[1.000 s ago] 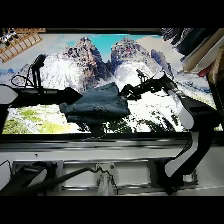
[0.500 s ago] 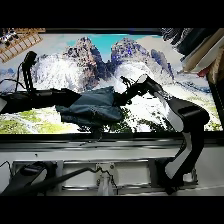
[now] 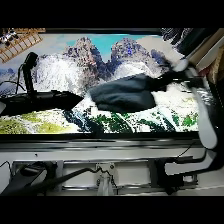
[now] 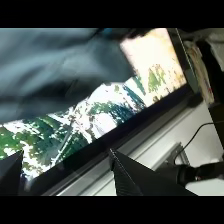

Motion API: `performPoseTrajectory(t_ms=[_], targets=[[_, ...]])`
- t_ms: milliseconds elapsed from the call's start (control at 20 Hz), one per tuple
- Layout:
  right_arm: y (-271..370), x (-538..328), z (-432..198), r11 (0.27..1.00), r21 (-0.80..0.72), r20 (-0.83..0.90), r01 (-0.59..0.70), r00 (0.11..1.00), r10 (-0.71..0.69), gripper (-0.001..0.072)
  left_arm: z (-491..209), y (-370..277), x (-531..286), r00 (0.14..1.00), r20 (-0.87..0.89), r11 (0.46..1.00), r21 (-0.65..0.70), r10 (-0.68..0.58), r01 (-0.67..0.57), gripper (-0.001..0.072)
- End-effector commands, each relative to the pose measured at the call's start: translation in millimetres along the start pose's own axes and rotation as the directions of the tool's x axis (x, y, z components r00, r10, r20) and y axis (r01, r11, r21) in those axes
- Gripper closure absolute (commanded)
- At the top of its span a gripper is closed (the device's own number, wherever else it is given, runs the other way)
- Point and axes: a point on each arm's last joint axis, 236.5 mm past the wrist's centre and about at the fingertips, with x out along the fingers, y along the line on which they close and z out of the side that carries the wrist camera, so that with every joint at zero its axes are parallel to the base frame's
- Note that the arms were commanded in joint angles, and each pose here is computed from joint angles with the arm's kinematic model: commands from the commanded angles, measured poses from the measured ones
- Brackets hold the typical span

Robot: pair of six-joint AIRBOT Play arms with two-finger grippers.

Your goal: Fold the clothes and pants, and hang the long-sleeved shirts on hangers.

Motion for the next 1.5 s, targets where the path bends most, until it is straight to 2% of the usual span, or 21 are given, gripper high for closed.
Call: performPoseTrajectory(t_ms=[0,250,500,650,750,850,900,1000,1100,1150,1200,1250,1300,1350,1400,1450], targets=[[-90,-83,22,0.965,0.257,0.207,0.054,0.972,-0.109,0.0674,-2,-14,6,1.000,0.000,0.999,0.030,-0.026,0.026,0.0153],[-207,-153,-17,0.800,0.600,0.404,-0.001,0.864,-0.302,0.0674,-7,-36,15,0.998,-0.008,0.995,0.073,-0.069,0.069,0.0153],[-303,-202,-107,0.559,0.823,0.452,-0.105,0.717,-0.531,0.0674,-17,-48,19,0.995,-0.039,0.990,0.100,-0.091,0.095,0.0153],[-325,-182,-154,0.437,0.889,0.388,-0.138,0.733,-0.559,0.0674,-19,-48,20,0.995,-0.046,0.990,0.108,-0.090,0.095,0.0153],[-324,-155,-173,0.446,0.893,0.326,-0.066,0.777,-0.538,0.0674,-21,-47,20,0.995,-0.052,0.990,0.109,-0.086,0.092,0.0152],[-331,-141,-202,0.425,0.904,0.216,0.052,0.802,-0.557,0.0673,-26,-47,20,0.994,-0.072,0.989,0.109,-0.087,0.095,0.0152],[-327,-134,-213,0.418,0.905,0.173,0.084,0.824,-0.540,0.0577,-27,-47,20,0.993,-0.078,0.989,0.111,-0.085,0.094,0.0152],[-311,-125,-226,0.408,0.907,0.114,0.103,0.873,-0.473,0.0004,-27,-44,20,0.994,-0.078,0.988,0.128,-0.072,0.082,0.0151],[-302,-143,-220,0.389,0.918,0.115,0.082,0.881,-0.459,0.0060,-25,-40,24,0.995,-0.076,0.987,0.141,-0.064,0.075,0.0149],[-299,-164,-201,0.398,0.917,0.182,0.024,0.862,-0.472,0.0061,-25,-38,26,0.995,-0.076,0.988,0.140,-0.058,0.069,0.0147],[-291,-198,-165,0.450,0.889,0.326,-0.088,0.812,-0.484,0.0070,-24,-33,29,0.996,-0.076,0.988,0.143,-0.043,0.054,0.0147],[-275,-241,-121,0.540,0.815,0.505,-0.210,0.714,-0.485,0.0070,-19,-25,31,0.998,-0.061,0.988,0.155,-0.016,0.025,0.0147],[-243,-294,-72,0.687,0.663,0.705,-0.296,0.556,-0.440,0.0070,-10,-18,34,0.999,-0.032,0.985,0.170,0.013,-0.008,0.0147],[-198,-339,-34,0.819,0.479,0.848,-0.315,0.406,-0.340,0.0070,4,-11,34,0.999,0.001,0.980,0.192,0.051,-0.050,0.0147],[-152,-361,-11,0.899,0.322,0.918,-0.296,0.329,-0.221,0.0070,21,-5,31,0.995,0.024,0.973,0.210,0.096,-0.099,0.0147],[-105,-364,4,0.950,0.188,0.939,-0.251,0.328,-0.099,0.0070,39,3,27,0.987,0.046,0.959,0.235,0.155,-0.161,0.0147]])
